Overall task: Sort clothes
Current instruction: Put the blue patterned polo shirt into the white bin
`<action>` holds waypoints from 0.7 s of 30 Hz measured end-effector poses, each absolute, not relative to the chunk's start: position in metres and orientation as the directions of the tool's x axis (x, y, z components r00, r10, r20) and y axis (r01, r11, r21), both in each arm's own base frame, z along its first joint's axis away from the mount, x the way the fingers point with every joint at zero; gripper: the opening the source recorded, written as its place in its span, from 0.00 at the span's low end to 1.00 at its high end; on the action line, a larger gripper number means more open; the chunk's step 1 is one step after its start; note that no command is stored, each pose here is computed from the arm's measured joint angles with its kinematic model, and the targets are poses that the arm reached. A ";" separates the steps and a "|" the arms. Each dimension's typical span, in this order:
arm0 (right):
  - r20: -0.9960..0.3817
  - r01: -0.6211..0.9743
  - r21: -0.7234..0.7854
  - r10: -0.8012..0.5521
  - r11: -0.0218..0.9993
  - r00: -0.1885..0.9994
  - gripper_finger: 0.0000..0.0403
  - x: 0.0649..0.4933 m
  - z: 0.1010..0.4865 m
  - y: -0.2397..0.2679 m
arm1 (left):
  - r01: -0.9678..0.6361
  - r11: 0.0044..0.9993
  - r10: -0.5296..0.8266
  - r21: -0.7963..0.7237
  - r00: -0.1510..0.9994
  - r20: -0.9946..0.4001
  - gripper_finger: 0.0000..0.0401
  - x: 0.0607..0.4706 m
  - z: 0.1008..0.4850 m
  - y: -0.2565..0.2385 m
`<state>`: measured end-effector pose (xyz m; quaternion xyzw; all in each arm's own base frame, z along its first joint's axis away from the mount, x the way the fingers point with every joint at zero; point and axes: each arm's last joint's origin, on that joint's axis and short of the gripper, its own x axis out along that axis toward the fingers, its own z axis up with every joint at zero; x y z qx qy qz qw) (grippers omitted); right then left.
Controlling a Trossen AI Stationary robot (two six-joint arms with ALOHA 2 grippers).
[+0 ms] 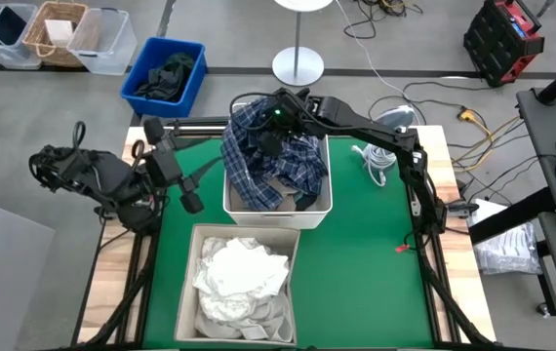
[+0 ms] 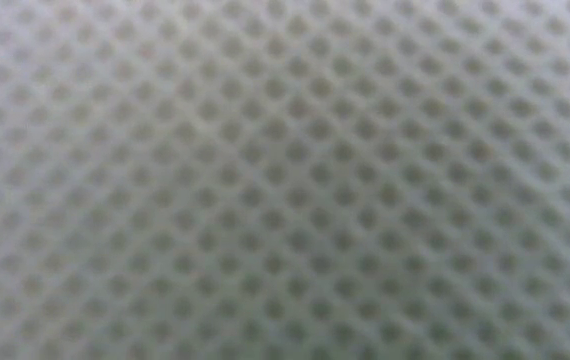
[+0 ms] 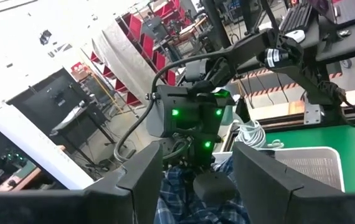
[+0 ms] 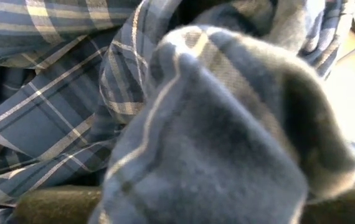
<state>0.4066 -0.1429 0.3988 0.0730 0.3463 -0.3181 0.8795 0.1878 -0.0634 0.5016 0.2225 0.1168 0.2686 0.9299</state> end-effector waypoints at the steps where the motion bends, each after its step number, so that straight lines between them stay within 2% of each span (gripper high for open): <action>1: -0.656 0.609 -0.093 -0.509 0.787 0.558 0.05 0.407 0.399 -0.143 | -0.448 0.756 0.552 0.477 0.829 -0.096 0.43 0.188 0.502 -0.063; 8: -0.656 0.607 -0.097 -0.509 0.789 0.558 0.05 0.407 0.399 -0.143 | -0.451 0.759 0.552 0.470 0.828 -0.097 0.43 0.190 0.501 -0.064; 11: -0.656 0.606 -0.098 -0.509 0.790 0.558 0.05 0.407 0.399 -0.143 | -0.475 0.778 0.551 0.411 0.830 -0.085 0.43 0.191 0.503 -0.065; 14: -0.657 0.606 -0.098 -0.509 0.789 0.557 0.05 0.407 0.399 -0.143 | -0.512 0.811 0.550 0.285 0.832 -0.072 0.43 0.191 0.505 -0.065; 16: -0.657 0.608 -0.095 -0.508 0.788 0.557 0.05 0.406 0.399 -0.143 | -0.530 0.836 0.543 0.144 0.836 -0.079 0.43 0.190 0.504 -0.066; 19: -0.654 0.603 -0.099 -0.508 0.792 0.560 0.05 0.402 0.404 -0.141 | -0.503 0.856 0.516 0.120 0.844 -0.144 0.43 0.173 0.497 -0.065; 21: -0.641 0.606 -0.090 -0.512 0.790 0.572 0.05 0.398 0.410 -0.140 | -0.512 0.859 0.506 0.009 0.847 -0.162 0.43 0.159 0.499 -0.059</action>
